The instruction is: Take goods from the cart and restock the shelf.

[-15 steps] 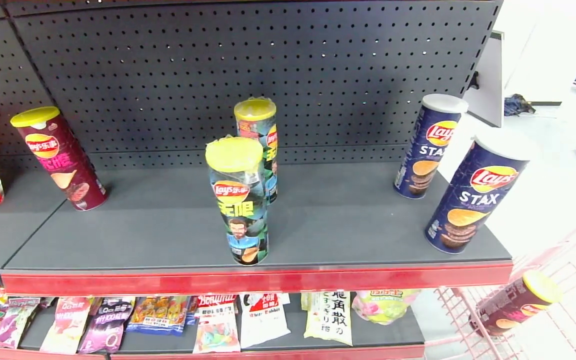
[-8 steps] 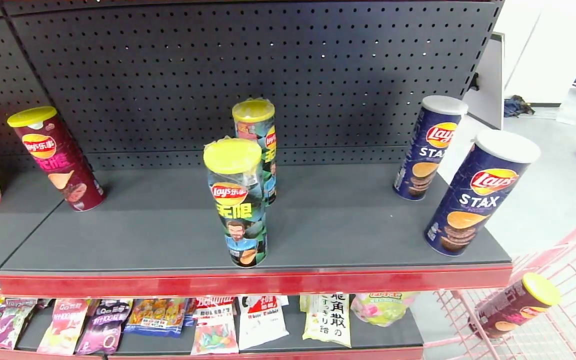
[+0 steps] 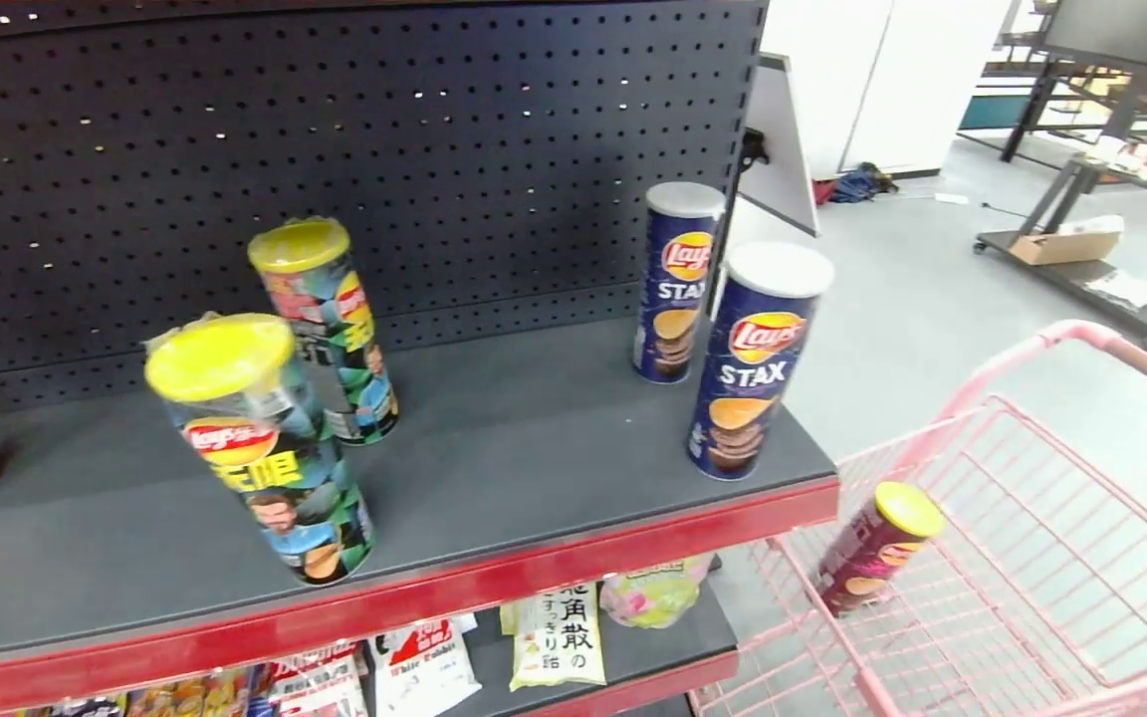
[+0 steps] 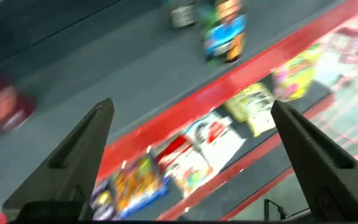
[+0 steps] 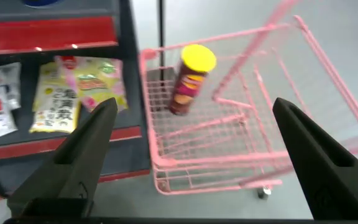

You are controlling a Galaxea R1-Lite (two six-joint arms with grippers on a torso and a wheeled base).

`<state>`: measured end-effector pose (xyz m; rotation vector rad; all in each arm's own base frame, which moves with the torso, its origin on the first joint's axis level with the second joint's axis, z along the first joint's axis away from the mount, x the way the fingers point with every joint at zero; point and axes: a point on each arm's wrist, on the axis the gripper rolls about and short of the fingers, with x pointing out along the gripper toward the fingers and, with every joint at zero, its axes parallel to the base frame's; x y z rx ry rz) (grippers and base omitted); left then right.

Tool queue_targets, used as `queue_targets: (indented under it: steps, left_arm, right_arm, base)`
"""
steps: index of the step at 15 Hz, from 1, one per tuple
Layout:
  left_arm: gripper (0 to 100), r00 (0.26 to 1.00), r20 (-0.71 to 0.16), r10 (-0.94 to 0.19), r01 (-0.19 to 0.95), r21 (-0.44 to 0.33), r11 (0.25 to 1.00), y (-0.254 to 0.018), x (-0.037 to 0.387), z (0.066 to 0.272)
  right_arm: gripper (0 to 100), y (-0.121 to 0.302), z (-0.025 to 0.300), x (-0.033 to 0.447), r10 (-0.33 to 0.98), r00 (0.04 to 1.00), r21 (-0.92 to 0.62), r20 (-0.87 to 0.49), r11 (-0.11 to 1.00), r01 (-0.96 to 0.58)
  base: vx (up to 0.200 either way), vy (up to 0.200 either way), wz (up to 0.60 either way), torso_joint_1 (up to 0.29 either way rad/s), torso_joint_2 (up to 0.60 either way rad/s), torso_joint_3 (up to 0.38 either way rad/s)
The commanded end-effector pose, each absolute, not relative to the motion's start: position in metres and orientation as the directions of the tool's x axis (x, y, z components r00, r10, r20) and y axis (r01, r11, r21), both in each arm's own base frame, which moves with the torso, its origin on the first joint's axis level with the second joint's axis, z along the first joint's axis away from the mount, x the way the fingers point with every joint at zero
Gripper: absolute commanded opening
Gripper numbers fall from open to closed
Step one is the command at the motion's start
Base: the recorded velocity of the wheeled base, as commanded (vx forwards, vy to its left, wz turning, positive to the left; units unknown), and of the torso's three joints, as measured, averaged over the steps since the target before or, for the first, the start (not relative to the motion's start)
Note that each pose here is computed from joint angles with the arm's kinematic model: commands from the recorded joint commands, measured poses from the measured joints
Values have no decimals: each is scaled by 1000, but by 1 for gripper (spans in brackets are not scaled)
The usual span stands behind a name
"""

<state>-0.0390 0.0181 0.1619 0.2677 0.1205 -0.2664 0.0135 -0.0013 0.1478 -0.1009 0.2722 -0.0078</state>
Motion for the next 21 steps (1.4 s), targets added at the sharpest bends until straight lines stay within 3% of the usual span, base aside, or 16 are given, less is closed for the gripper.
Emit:
queue_targets:
  steps: [1, 3, 12, 21]
  left_arm:
    - [100, 958, -152, -245, 276, 245, 929, 18, -39, 160]
    - [100, 958, -147, -246, 277, 244, 929, 19, -41, 157]
    - [100, 959, -140, -245, 273, 242, 931, 19, -43, 152]
    - [100, 962, -128, -243, 268, 241, 933, 20, -45, 146]
  right_arm:
    - [100, -1, 148, 14, -21, 962, -101, -271, 995, -7]
    - [100, -1, 146, 14, -21, 961, -102, -275, 995, -7]
    - [100, -2, 140, 11, -42, 960, -133, -277, 991, 5]
    - [100, -3, 126, 4, -37, 962, -131, -270, 991, 2]
  base:
    - [0, 0, -600, 2, 7, -2]
    - [0, 0, -600, 2, 2, 5]
    - [0, 0, 0, -3, 6, 5]
    - [0, 0, 67, -138, 359, 212]
